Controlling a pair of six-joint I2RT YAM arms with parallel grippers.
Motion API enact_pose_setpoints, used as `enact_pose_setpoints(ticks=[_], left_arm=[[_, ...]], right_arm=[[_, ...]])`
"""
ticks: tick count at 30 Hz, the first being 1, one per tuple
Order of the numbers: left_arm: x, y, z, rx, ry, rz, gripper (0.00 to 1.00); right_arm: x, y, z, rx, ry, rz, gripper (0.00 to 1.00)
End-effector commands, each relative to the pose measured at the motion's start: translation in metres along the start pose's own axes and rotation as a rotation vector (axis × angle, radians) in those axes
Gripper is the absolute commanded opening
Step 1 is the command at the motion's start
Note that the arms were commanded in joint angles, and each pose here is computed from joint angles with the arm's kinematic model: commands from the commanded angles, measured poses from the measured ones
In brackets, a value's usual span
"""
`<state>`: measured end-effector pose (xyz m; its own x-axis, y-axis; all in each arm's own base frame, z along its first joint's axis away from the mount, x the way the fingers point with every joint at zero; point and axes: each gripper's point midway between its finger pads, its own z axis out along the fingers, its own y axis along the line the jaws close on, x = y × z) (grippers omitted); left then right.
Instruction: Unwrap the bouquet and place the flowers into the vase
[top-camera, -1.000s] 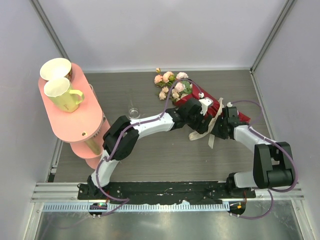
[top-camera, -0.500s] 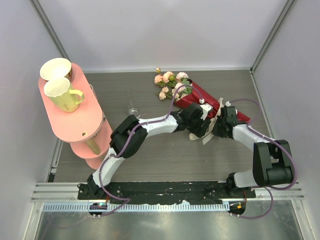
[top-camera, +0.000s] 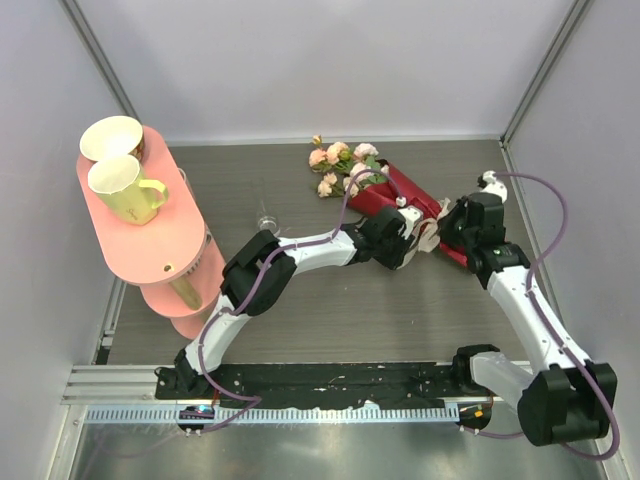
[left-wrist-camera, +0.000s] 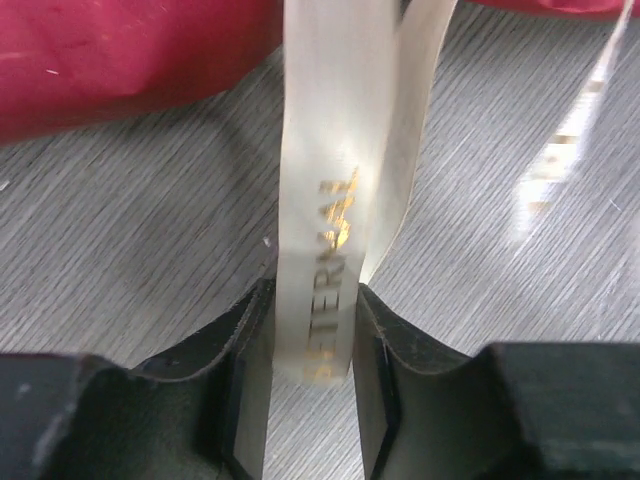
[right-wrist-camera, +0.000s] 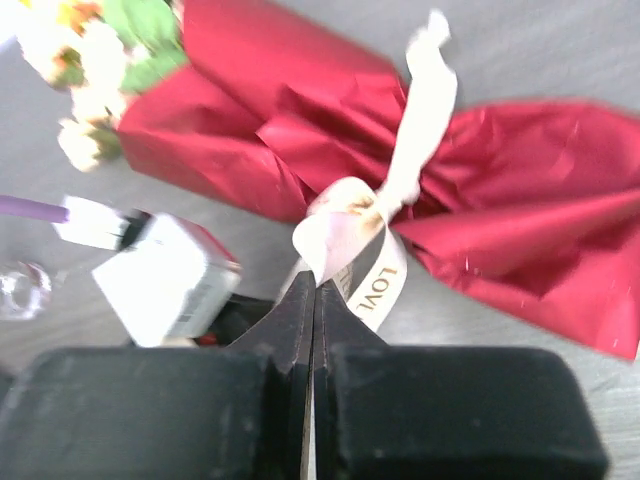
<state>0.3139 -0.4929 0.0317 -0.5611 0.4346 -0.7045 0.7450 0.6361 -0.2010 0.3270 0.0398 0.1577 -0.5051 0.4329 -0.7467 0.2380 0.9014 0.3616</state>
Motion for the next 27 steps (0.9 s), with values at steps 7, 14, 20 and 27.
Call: enact_pose_setpoints(ticks=[7, 14, 20, 27], left_arm=[[-0.003, 0.004, 0.013, -0.028, -0.004, -0.032, 0.16], [-0.01, 0.015, -0.002, -0.045, -0.043, -0.049, 0.15], [-0.022, 0.011, -0.03, 0.031, -0.081, -0.042, 0.66], [-0.065, 0.004, -0.082, 0.134, -0.182, -0.065, 0.7]], right_arm=[[-0.094, 0.046, -0.045, -0.109, -0.235, 0.09, 0.01], [-0.099, 0.047, -0.056, -0.108, -0.239, 0.078, 0.01], [-0.091, 0.042, -0.061, -0.102, -0.228, 0.036, 0.01], [-0.038, 0.029, -0.046, -0.118, -0.109, 0.053, 0.01]])
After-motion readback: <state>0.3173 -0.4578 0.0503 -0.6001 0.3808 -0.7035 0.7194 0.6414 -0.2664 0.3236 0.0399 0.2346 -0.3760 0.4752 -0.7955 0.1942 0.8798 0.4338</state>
